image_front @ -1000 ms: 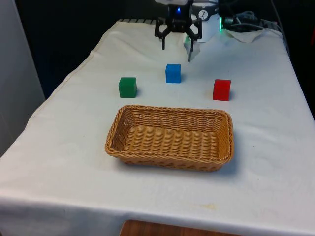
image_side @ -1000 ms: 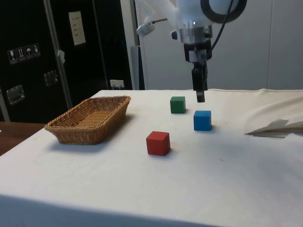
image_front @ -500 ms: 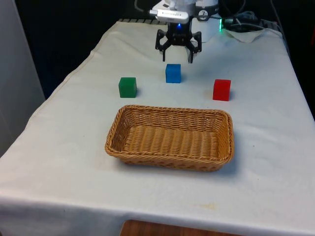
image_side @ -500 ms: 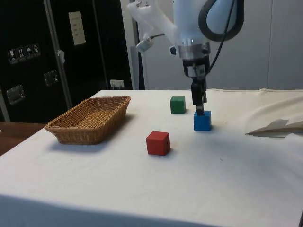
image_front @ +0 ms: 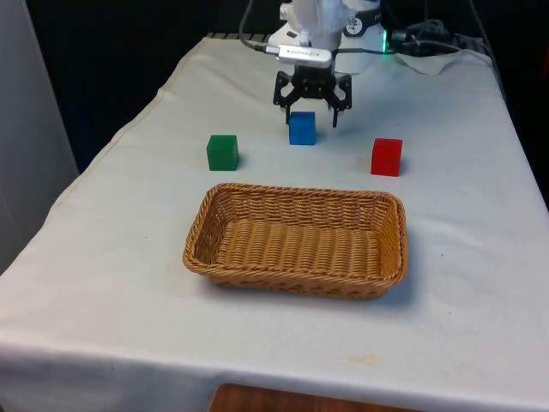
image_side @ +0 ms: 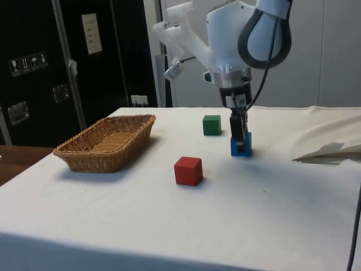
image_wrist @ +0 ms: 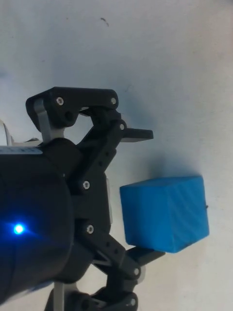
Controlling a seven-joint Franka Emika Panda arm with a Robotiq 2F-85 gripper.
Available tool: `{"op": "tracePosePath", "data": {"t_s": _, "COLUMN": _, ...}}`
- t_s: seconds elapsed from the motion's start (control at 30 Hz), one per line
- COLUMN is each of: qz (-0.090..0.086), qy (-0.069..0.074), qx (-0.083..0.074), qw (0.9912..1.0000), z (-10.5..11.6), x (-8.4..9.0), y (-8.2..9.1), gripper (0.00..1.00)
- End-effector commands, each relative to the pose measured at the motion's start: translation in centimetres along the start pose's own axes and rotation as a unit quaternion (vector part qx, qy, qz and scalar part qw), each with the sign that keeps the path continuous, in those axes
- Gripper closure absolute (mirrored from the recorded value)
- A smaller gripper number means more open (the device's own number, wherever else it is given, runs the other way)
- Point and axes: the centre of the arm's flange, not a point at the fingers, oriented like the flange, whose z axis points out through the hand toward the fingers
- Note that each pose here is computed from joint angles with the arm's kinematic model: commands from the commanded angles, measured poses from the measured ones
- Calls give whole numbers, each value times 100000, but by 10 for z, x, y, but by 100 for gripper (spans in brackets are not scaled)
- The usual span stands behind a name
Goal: Pick up the blue cube and place it into the basket.
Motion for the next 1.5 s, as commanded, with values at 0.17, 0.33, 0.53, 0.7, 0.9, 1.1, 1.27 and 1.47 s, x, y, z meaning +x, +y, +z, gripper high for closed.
{"op": "tracePosePath", "data": {"t_s": 0.17, "qz": -91, "qy": 39, "qx": -350, "qw": 99999, "z": 7, "x": 1, "y": -2, "gripper": 0}}
{"op": "tracePosePath", "data": {"t_s": 0.33, "qz": -229, "qy": -311, "qx": -410, "qw": 99998, "z": 11, "x": 1, "y": -2, "gripper": 0}}
{"op": "tracePosePath", "data": {"t_s": 0.53, "qz": -318, "qy": -968, "qx": -382, "qw": 99994, "z": 22, "x": 2, "y": -2, "gripper": 0}}
{"op": "tracePosePath", "data": {"t_s": 0.7, "qz": -430, "qy": -1120, "qx": -375, "qw": 99992, "z": 23, "x": 2, "y": -2, "gripper": 0}}
{"op": "tracePosePath", "data": {"t_s": 0.9, "qz": -746, "qy": -1107, "qx": -224, "qw": 99991, "z": 23, "x": 1, "y": -2, "gripper": 0}}
{"op": "tracePosePath", "data": {"t_s": 1.1, "qz": -748, "qy": -707, "qx": -156, "qw": 99995, "z": 22, "x": -1, "y": -2, "gripper": 0}}
{"op": "tracePosePath", "data": {"t_s": 1.27, "qz": -667, "qy": -736, "qx": 9, "qw": 99995, "z": 23, "x": -2, "y": -3, "gripper": 0}}
{"op": "tracePosePath", "data": {"t_s": 1.47, "qz": -114, "qy": 1195, "qx": -34, "qw": 99993, "z": 19, "x": -6, "y": -1, "gripper": 0}}
